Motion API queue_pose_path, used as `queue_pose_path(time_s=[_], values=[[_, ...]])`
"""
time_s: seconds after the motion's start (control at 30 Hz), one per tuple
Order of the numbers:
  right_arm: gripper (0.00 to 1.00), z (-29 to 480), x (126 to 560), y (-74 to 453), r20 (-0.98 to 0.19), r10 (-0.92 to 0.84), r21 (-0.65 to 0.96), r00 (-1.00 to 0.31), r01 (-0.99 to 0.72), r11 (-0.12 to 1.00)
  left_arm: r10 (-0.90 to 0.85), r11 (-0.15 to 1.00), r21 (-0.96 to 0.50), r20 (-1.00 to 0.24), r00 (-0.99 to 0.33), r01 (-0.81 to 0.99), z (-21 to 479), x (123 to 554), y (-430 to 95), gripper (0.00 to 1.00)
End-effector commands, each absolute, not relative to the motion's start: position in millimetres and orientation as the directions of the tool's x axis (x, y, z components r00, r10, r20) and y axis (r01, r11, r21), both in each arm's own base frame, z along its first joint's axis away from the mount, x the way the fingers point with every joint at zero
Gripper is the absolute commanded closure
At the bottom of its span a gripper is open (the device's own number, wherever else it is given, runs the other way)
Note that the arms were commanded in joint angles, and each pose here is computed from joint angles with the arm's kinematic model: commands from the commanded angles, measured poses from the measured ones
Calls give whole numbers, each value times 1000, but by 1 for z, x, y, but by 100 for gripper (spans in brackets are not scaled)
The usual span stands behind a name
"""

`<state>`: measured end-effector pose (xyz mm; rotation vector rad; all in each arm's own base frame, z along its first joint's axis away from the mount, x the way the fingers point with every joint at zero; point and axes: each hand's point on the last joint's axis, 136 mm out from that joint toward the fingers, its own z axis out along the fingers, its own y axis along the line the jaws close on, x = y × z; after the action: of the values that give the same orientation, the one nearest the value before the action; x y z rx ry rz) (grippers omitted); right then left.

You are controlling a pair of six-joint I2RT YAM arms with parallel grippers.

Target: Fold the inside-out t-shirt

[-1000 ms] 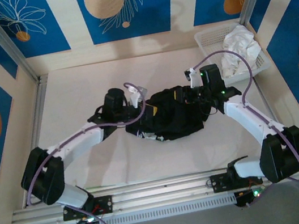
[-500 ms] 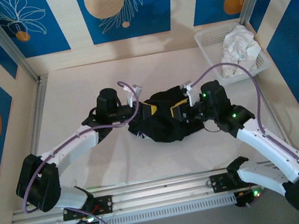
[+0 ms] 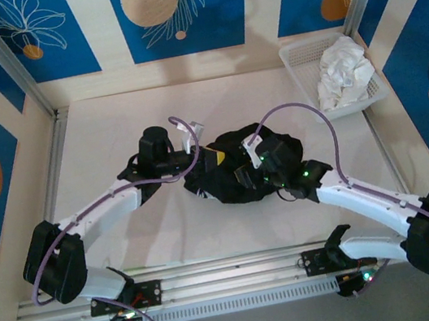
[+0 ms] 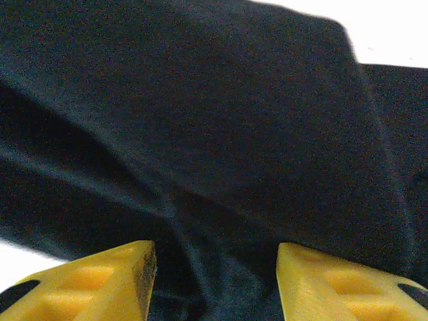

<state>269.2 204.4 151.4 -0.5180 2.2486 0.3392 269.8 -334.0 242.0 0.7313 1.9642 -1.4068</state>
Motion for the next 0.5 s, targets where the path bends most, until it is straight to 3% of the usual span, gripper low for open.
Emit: queue_pose_path(time_s=[0.0, 0.17, 0.27, 0.3, 0.37, 0.47], values=[[48, 148, 292, 187, -765, -269, -27, -585, -388, 921, 67, 238, -603, -772, -632, 761, 263, 266, -333, 100], [50, 141, 311, 187, -766, -225, 33, -602, -386, 922, 69, 235, -603, -771, -633, 762, 263, 265, -332, 100], [80, 150, 312, 192, -773, -206, 92, -600, -428, 899, 62, 272, -594, -774, -630, 757, 260, 269, -328, 100], [90, 154, 308, 194, -775, -202, 123, -599, -456, 881, 55, 310, -591, -771, -635, 744, 257, 274, -324, 100], [100, 164, 294, 202, -782, -165, 235, -602, -530, 815, 23, 432, -578, -761, -649, 692, 246, 292, -311, 100], [100, 197, 268, 217, -780, -42, 482, -624, -643, 595, -1, 621, -515, -754, -657, 590, 224, 321, -288, 100]])
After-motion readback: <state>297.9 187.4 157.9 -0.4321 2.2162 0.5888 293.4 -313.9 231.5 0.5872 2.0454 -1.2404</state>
